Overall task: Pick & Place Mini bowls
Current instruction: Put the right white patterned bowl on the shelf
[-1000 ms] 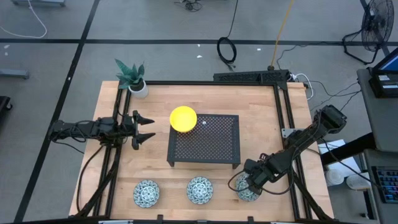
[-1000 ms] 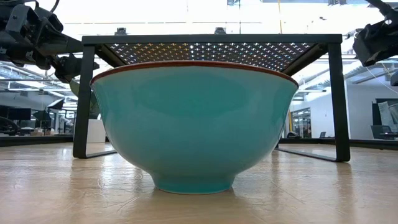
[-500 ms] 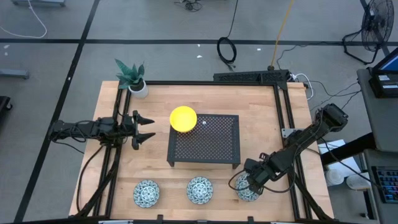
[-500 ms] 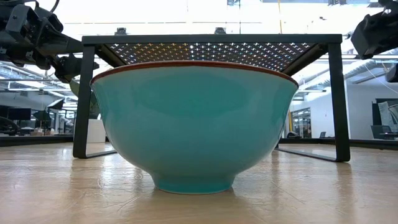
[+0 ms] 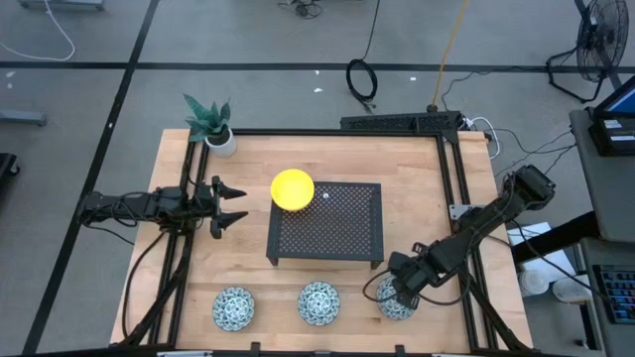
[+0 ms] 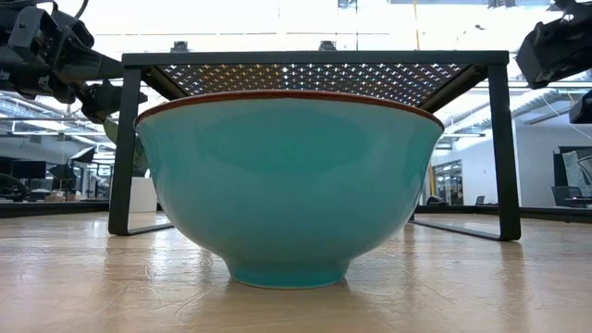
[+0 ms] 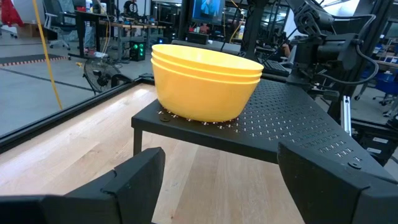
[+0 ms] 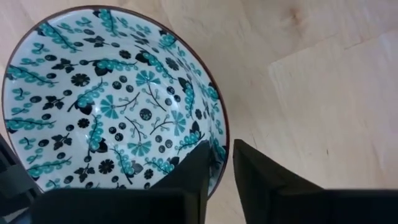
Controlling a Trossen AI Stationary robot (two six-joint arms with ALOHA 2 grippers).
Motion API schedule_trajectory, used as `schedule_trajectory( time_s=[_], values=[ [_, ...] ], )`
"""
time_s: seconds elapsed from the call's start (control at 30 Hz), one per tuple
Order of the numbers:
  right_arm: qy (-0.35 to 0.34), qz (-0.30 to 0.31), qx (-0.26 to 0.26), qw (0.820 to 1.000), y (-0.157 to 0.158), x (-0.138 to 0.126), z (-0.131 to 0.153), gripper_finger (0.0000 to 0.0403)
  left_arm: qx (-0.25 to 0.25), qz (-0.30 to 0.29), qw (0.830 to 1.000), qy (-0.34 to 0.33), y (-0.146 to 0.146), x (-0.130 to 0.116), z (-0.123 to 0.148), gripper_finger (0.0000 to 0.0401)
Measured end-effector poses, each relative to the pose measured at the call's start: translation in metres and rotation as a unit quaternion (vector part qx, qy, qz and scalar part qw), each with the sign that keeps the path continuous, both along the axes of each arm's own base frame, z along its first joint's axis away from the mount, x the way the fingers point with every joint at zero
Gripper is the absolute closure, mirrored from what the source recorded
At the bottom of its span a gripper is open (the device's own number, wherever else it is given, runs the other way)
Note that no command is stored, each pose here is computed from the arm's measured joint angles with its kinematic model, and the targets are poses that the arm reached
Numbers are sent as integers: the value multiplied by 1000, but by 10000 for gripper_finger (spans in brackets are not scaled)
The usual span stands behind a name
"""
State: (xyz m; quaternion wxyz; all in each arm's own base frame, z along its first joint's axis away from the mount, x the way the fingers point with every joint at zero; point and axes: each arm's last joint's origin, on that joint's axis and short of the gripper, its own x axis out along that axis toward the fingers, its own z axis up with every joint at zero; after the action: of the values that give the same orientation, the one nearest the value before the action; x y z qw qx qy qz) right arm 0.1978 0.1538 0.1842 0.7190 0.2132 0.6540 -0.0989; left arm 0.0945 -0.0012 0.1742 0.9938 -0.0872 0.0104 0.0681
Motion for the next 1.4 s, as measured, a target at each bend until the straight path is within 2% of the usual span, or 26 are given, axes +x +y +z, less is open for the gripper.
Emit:
schedule_trajectory(
  time_s=[0.33, 0.47, 0.73, 0.9, 1.1, 1.2, 1.3, 1.4],
  values=[
    [-7, 43, -4, 999, -1, 1, 1, 394, 0, 0, 1000, 0, 0, 0, 0, 91],
    [-11, 61, 9, 998, 0, -1, 5, 396, 0, 0, 1000, 0, 0, 0, 0, 91],
    [-73, 64, 60, 993, -13, -17, 42, 402, 0, 0, 1000, 0, 0, 0, 0, 91],
    [-181, 67, 96, 976, -25, -26, 76, 402, 0, 0, 1000, 0, 0, 0, 0, 91],
    [-355, 89, 128, 922, -34, -29, 115, 402, 0, 0, 1000, 0, 0, 0, 0, 91],
    [-405, 73, 130, 902, -45, -27, 136, 403, 0, 0, 1000, 0, 0, 0, 0, 91],
    [-424, 61, 110, 897, -56, -21, 161, 403, 0, 0, 1000, 0, 0, 0, 0, 91],
    [-407, 51, 74, 909, -67, -12, 186, 403, 0, 0, 1000, 0, 0, 0, 0, 91]
  ],
)
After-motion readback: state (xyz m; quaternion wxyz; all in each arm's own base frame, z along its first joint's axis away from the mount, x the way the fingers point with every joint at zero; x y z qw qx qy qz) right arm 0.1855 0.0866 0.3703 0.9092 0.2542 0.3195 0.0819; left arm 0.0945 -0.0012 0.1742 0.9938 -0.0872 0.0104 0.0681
